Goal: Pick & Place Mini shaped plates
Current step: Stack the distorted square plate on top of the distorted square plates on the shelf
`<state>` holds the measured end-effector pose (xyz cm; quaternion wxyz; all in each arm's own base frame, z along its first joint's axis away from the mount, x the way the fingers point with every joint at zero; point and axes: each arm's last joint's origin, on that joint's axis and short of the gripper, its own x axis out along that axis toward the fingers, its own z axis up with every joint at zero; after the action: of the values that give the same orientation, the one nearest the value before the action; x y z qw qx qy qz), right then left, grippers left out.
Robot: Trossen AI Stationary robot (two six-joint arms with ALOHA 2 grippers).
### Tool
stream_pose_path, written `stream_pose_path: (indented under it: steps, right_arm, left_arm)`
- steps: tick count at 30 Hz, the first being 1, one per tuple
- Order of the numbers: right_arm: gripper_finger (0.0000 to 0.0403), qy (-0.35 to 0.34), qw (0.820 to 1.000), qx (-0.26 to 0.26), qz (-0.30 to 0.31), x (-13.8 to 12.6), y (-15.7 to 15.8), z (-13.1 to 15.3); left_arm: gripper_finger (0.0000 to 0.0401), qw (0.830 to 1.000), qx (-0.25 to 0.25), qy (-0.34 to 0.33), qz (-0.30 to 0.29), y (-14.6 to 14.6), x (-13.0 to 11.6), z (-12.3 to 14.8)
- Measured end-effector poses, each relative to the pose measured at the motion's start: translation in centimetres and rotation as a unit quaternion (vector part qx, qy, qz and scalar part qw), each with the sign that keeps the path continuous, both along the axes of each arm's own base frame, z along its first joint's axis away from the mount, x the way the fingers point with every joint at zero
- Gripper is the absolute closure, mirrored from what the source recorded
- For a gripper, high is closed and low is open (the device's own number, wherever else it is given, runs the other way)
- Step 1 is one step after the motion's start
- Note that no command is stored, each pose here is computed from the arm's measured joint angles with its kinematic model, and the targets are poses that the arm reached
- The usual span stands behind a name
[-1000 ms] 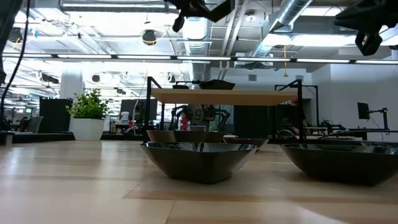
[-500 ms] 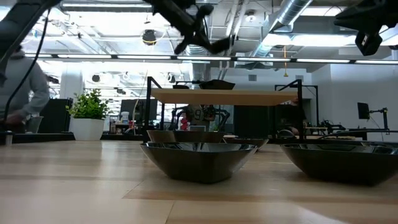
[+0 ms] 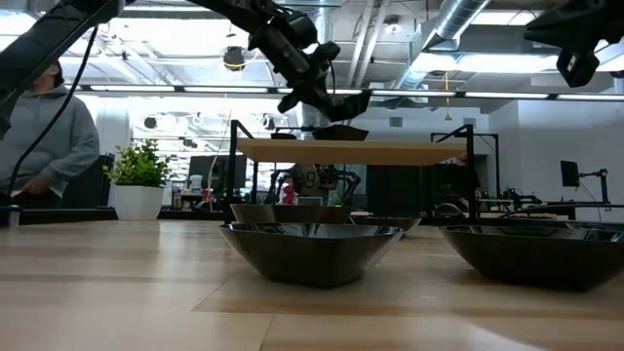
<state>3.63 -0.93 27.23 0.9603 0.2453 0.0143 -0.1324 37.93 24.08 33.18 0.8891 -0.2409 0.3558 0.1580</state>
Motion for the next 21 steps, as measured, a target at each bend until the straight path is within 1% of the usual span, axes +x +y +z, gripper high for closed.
stream_pose_path:
  steps: [6, 10, 13, 21]
  right_arm:
    - [0.0355, 0.0, 1.0, 0.0, 0.0, 0.0, 0.0, 0.0]
    - [0.0355, 0.0, 1.0, 0.0, 0.0, 0.0, 0.0, 0.0]
    - [0.0355, 0.0, 1.0, 0.0, 0.0, 0.0, 0.0, 0.0]
    - [0.0355, 0.0, 1.0, 0.0, 0.0, 0.0, 0.0, 0.0]
  left_arm:
    - [0.0398, 1.0, 0.014, 0.009, -0.01, 0.34, -0.12, -0.29]
    - [0.0398, 1.0, 0.011, 0.014, -0.012, 0.27, -0.15, -0.42]
    - [0.0398, 0.999, -0.001, 0.033, -0.011, 0.24, -0.53, -0.7]
    - [0.0398, 0.999, -0.003, 0.034, -0.002, 0.75, -0.89, -0.72]
